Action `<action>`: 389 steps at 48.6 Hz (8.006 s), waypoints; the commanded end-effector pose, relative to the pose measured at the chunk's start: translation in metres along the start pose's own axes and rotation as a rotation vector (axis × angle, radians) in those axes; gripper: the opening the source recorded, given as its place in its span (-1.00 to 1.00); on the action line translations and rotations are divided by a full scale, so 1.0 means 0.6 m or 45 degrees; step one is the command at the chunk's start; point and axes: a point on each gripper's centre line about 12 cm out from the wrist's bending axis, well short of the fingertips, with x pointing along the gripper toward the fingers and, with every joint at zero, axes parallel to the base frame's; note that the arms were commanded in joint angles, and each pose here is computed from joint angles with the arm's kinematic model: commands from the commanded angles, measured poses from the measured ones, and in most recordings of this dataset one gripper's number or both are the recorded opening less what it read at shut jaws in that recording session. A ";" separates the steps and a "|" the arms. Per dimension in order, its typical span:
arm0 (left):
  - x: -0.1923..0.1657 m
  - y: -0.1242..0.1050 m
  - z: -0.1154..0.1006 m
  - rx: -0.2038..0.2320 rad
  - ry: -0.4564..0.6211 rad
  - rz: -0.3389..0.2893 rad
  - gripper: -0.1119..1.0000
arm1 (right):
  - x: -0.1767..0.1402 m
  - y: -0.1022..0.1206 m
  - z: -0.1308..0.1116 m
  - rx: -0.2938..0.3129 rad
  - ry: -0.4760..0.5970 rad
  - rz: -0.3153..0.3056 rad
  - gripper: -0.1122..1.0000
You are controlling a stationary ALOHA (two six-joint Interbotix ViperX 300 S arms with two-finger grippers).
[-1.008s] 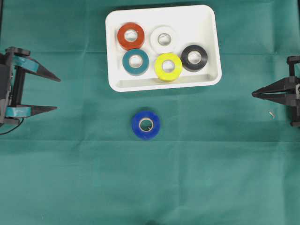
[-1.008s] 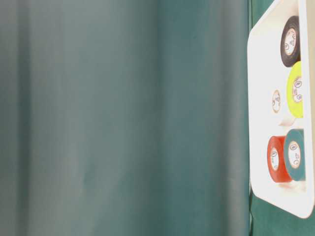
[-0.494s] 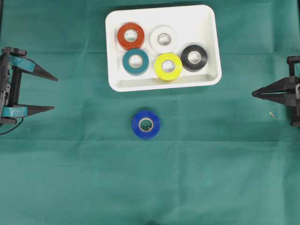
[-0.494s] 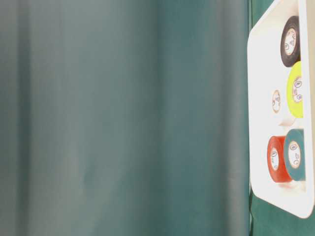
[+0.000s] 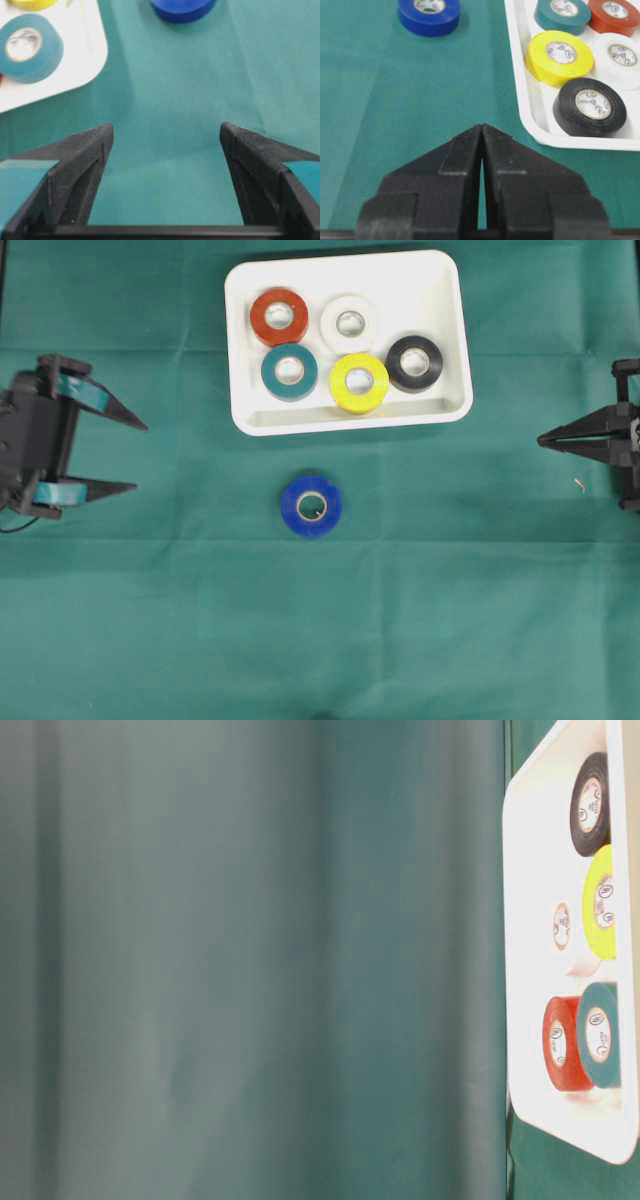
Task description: Put the tape into the white case with the left arm.
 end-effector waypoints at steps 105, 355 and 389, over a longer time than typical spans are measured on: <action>0.365 -0.040 0.106 0.090 0.346 -0.158 0.75 | 0.001 0.000 0.001 0.003 0.004 -0.002 -0.97; 0.211 0.056 0.128 -0.222 0.155 0.022 0.73 | 0.001 0.000 -0.001 0.002 0.004 0.000 -0.97; 0.112 0.039 0.088 -0.217 0.079 0.029 0.73 | 0.001 0.000 -0.004 0.002 0.008 0.000 -0.97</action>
